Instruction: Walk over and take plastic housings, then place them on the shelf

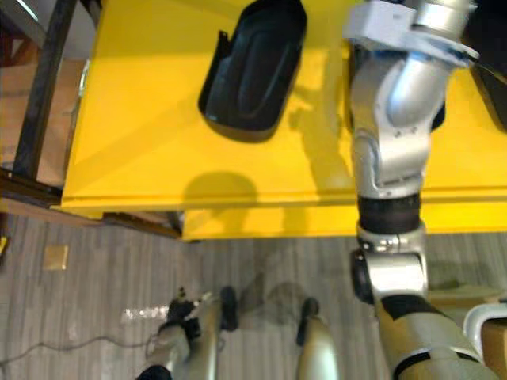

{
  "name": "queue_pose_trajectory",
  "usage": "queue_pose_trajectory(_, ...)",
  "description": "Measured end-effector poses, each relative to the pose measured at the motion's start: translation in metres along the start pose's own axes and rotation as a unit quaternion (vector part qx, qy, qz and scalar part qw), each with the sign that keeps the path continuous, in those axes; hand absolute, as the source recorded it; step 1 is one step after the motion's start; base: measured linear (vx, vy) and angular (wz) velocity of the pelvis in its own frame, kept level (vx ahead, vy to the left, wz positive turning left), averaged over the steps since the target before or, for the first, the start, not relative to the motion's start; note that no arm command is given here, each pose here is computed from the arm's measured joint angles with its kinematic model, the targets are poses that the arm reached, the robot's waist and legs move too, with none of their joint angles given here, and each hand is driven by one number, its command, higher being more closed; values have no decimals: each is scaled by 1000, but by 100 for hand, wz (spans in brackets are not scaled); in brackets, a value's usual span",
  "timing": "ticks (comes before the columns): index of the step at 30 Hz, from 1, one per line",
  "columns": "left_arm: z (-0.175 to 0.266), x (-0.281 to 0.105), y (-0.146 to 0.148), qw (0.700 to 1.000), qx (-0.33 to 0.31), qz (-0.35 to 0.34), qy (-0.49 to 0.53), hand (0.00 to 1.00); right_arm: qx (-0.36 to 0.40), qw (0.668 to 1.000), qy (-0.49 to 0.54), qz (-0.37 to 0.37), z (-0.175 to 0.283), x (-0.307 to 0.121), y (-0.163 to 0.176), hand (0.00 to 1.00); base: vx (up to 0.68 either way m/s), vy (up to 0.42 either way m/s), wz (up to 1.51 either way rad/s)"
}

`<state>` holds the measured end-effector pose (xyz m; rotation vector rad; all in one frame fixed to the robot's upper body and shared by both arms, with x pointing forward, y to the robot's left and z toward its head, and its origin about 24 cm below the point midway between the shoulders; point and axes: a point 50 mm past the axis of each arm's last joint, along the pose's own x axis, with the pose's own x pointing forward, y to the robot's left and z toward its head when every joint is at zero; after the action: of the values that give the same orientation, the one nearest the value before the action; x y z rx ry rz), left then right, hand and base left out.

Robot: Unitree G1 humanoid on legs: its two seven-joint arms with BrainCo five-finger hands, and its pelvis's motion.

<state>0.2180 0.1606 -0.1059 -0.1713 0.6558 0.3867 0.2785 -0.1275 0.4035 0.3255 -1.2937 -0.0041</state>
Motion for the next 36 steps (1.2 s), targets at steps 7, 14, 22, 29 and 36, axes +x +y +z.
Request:
queue_pose_trajectory(7, 1, -1, -3, 1000, -1, -2, -1, 0, 6, 1000, 25, -13, -9, -7, 11, 0, 30, -32, 4)
queue_pose_trajectory(14, 2, -1, -7, 1000, 8, -12, -6, 0, 18, 998, 40, -34, -15, -12, 13, 0, 6, -8, 1)
queue_pose_trajectory(22, 2, -1, -8, 1000, 10, -12, -5, 0, -13, 992, 81, -92, -31, -29, -2, 0, 7, -2, 1)
queue_pose_trajectory(29, 2, -1, -8, 1000, 11, -13, -5, 0, -21, 990, 97, -102, -36, -36, -9, 0, 10, -4, 0)
queue_pose_trajectory(36, 2, -1, -8, 1000, 11, -13, -5, 0, -25, 988, 105, -106, -39, -39, -13, 0, 40, 2, 0)
